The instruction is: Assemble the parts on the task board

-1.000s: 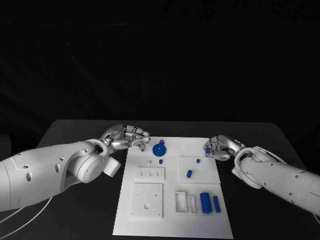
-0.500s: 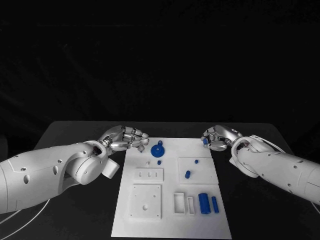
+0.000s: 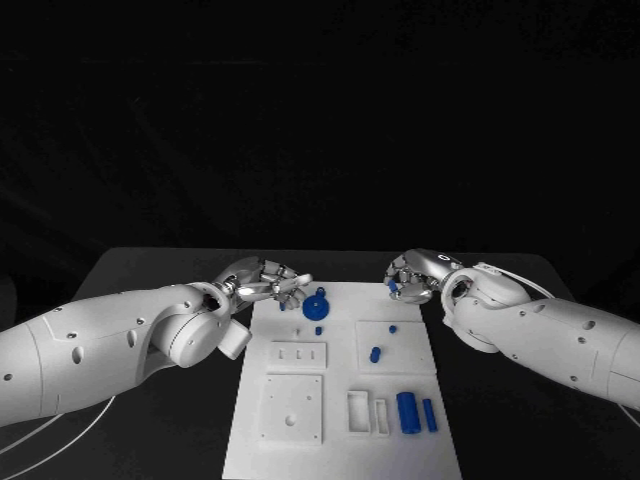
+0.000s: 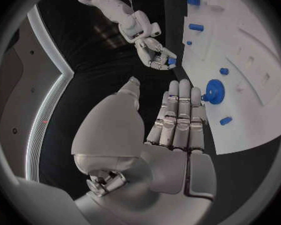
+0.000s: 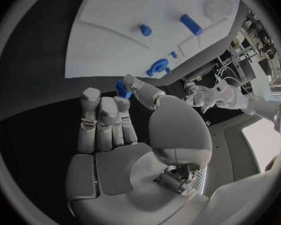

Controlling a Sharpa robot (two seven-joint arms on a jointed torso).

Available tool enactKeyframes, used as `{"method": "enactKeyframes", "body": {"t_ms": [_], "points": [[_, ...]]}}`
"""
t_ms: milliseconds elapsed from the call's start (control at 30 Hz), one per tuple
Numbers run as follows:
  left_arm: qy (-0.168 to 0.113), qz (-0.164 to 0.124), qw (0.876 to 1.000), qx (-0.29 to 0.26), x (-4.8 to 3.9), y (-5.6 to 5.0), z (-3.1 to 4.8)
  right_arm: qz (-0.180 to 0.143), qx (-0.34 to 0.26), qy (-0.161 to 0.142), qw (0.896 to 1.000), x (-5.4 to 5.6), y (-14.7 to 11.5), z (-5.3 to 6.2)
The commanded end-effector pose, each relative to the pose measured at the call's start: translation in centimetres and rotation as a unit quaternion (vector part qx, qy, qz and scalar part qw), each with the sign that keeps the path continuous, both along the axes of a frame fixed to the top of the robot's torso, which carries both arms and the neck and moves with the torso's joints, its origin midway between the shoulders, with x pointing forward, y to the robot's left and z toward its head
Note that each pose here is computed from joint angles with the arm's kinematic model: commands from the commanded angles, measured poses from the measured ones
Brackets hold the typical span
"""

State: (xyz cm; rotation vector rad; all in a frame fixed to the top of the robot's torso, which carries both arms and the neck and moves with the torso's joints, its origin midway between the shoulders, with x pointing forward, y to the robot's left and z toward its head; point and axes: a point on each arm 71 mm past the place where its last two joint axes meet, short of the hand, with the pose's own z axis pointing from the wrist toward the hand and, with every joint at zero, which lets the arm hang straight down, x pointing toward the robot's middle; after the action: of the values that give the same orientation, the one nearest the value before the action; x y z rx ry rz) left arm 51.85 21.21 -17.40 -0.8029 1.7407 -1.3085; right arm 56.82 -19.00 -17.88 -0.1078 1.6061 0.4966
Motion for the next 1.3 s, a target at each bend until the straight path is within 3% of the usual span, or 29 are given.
{"method": "enactKeyframes", "body": {"t_ms": [33,267,600,900,1300], "points": [[0.026,0.004,0.999,0.031,-0.05,-0.5,-0.43,-0.004,-0.054,0.000,0.999,-0.6,1.5,0.1],[0.043,0.015,0.998,0.046,-0.07,-1.4,-0.73,0.028,-0.066,-0.016,0.997,-2.2,5.5,1.3],[0.053,0.033,0.997,0.056,-0.10,-2.5,-0.90,0.057,-0.068,-0.030,0.996,-3.8,9.7,1.9],[0.072,0.028,0.995,0.056,-0.30,-3.2,-1.12,0.077,-0.066,-0.040,0.994,-4.4,11.8,2.2],[0.105,0.009,0.994,0.030,-0.78,-3.9,-1.34,0.085,-0.067,-0.043,0.993,-4.8,12.6,2.3]]}}
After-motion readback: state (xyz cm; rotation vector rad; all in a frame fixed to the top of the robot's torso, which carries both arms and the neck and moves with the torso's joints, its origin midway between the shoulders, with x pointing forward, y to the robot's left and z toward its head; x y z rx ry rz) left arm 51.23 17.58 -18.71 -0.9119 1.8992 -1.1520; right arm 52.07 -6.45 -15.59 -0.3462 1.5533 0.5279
